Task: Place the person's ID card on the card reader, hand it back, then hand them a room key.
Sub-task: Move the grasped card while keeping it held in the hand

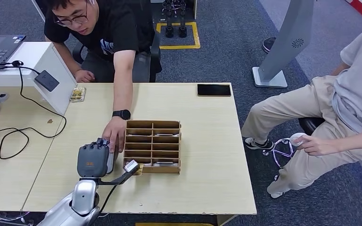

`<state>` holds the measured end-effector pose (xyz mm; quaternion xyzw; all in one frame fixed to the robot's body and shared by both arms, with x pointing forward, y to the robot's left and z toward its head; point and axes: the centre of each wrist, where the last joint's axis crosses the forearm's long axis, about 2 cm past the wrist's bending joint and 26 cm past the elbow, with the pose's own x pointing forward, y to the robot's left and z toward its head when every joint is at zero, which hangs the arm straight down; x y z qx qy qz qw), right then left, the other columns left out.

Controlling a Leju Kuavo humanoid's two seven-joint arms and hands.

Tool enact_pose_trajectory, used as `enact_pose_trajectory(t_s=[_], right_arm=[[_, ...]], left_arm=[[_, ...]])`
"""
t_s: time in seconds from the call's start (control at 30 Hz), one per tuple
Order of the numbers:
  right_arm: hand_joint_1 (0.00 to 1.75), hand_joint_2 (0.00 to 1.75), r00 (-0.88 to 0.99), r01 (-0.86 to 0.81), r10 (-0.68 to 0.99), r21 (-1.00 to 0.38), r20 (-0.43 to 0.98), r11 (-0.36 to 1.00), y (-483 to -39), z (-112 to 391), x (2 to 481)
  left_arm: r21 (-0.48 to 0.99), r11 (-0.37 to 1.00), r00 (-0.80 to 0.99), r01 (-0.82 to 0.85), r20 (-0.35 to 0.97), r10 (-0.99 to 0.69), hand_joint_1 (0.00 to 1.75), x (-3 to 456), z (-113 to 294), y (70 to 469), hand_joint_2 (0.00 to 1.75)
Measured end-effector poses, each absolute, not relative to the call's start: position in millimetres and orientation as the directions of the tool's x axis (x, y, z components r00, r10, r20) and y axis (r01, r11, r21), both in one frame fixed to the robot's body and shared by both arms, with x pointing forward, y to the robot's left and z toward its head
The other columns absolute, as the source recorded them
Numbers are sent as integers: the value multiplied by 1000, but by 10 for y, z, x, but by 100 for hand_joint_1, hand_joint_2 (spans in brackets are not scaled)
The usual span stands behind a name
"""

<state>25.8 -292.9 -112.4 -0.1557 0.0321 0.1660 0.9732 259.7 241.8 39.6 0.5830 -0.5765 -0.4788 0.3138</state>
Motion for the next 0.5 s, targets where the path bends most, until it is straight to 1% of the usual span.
enact_pose_trajectory(t_s=[0.5], right_arm=[[0,175,943,-333,313,-294,-116,896,-2940,-1124,252]], left_arm=[[929,-128,-188,-348,-203,-961,175,2538,354,2433,175]])
